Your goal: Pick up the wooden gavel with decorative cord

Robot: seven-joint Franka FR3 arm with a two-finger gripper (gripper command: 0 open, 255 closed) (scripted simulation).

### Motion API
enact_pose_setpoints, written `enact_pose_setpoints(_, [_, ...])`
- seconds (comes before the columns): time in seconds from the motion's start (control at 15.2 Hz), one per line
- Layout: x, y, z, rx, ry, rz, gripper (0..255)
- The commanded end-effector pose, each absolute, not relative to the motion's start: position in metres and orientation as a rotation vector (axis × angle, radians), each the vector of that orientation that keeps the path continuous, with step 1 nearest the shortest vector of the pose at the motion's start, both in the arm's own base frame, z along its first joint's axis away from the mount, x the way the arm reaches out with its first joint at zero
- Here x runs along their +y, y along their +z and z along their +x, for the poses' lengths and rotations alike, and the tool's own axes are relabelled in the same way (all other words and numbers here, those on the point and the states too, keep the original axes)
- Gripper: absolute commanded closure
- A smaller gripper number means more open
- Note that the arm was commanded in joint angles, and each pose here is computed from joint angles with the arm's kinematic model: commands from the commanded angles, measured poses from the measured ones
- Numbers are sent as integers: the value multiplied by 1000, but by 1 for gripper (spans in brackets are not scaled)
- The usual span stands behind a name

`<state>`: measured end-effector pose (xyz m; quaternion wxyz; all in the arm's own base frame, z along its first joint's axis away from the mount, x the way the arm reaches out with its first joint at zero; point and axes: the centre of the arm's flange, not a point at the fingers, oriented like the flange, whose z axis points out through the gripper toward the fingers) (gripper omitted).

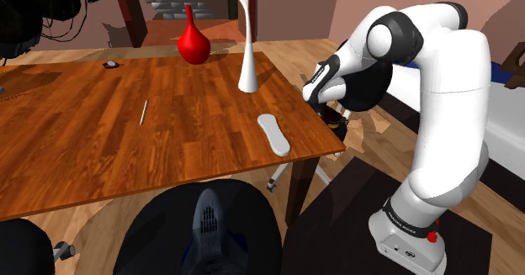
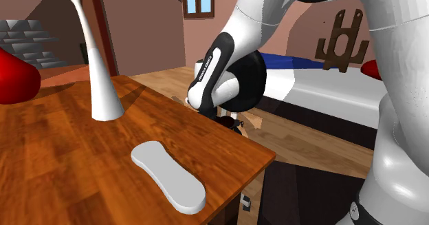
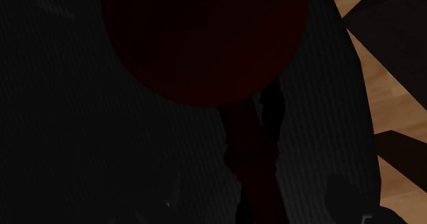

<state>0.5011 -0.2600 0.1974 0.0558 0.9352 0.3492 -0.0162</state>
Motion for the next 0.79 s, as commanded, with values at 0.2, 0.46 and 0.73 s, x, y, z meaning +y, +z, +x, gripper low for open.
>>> enact_pose_setpoints(0.2, [-260, 179, 501, 1061, -49, 2838, 0])
enact_pose_setpoints(0.46, [-260, 178, 501, 1061, -49, 2838, 255])
enact_pose_setpoints(0.73, [-260, 178, 501, 1061, -49, 2838, 255])
